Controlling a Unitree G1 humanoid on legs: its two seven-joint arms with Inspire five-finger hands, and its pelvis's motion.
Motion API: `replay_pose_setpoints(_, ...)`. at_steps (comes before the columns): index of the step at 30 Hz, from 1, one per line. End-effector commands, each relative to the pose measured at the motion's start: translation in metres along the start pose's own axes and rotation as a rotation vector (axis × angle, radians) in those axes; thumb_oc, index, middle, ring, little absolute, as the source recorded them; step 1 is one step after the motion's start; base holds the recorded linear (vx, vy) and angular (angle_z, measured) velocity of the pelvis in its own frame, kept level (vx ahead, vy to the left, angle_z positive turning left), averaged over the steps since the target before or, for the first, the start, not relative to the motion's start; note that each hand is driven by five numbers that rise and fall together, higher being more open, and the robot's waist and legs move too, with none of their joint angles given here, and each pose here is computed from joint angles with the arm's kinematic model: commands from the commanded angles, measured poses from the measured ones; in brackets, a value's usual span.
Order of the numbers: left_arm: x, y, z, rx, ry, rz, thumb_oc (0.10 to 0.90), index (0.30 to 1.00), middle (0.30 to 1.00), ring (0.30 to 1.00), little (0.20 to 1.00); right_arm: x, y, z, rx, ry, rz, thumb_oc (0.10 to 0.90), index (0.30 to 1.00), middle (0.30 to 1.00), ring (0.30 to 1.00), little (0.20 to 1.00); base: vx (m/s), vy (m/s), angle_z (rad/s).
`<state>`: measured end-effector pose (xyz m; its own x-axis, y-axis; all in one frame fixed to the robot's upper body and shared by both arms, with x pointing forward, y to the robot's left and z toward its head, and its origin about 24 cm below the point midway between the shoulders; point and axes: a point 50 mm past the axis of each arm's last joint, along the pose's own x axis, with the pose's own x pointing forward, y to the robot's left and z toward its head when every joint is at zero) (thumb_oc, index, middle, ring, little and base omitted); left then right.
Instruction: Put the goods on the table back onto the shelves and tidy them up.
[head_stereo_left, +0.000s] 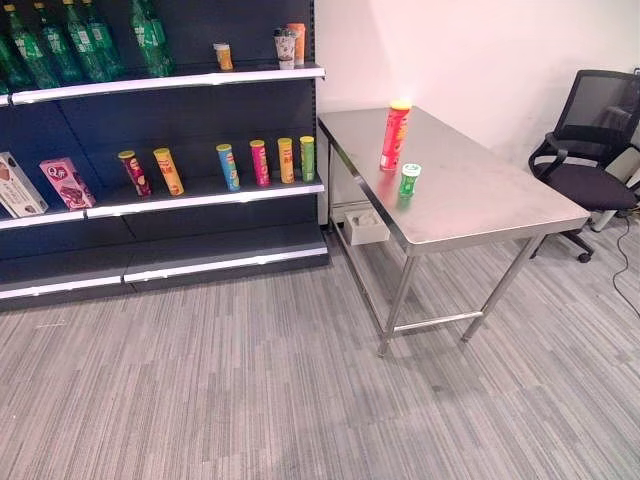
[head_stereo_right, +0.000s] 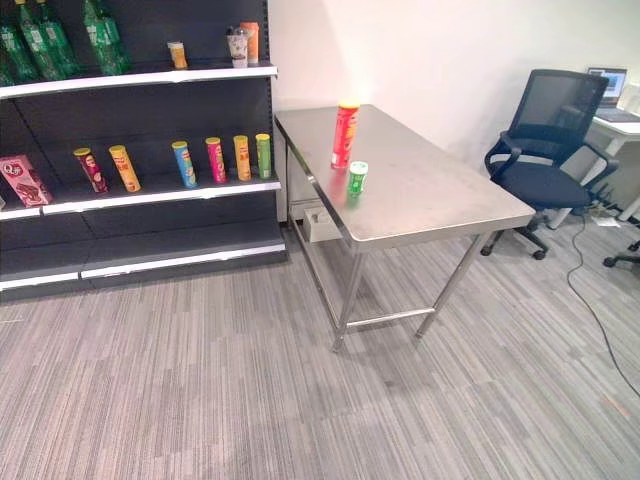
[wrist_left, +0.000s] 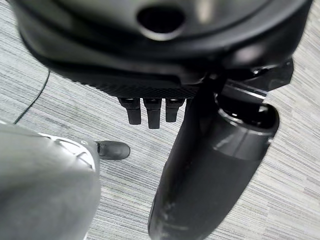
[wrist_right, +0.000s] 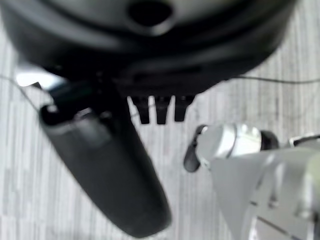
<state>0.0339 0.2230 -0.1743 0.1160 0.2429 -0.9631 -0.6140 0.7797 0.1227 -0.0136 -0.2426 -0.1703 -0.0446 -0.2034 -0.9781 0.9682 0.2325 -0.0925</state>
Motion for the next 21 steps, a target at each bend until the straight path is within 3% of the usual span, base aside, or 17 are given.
replay_pose_setpoints(1, 0.001, -0.004, 0.022, -0.012, -0.072, -0.013, 0.8, 0.9, 0.9, 0.9, 0.9, -0.001, 0.012, -0.017, -0.006, 0.053, -0.019, 0.8, 0.9, 0.9, 0.9, 0.9, -0.01, -0.012, 0.07)
replay_pose_setpoints(12, 0.0, -0.018, 0.022, 0.102, -0.076, -0.099, 0.8, 0.9, 0.9, 0.9, 0.9, -0.002, 0.018, -0.013, -0.108, 0.037, 0.004, 0.8, 0.9, 0.9, 0.9, 0.9, 0.0, -0.004, 0.02)
replay_pose_setpoints(21, 0.0, -0.018, 0.033, 0.08, -0.129, -0.09, 0.8, 0.9, 0.9, 0.9, 0.9, -0.001, 0.011, -0.014, -0.12, 0.03, -0.013, 0.8, 0.9, 0.9, 0.9, 0.9, 0.01, -0.051, -0.01)
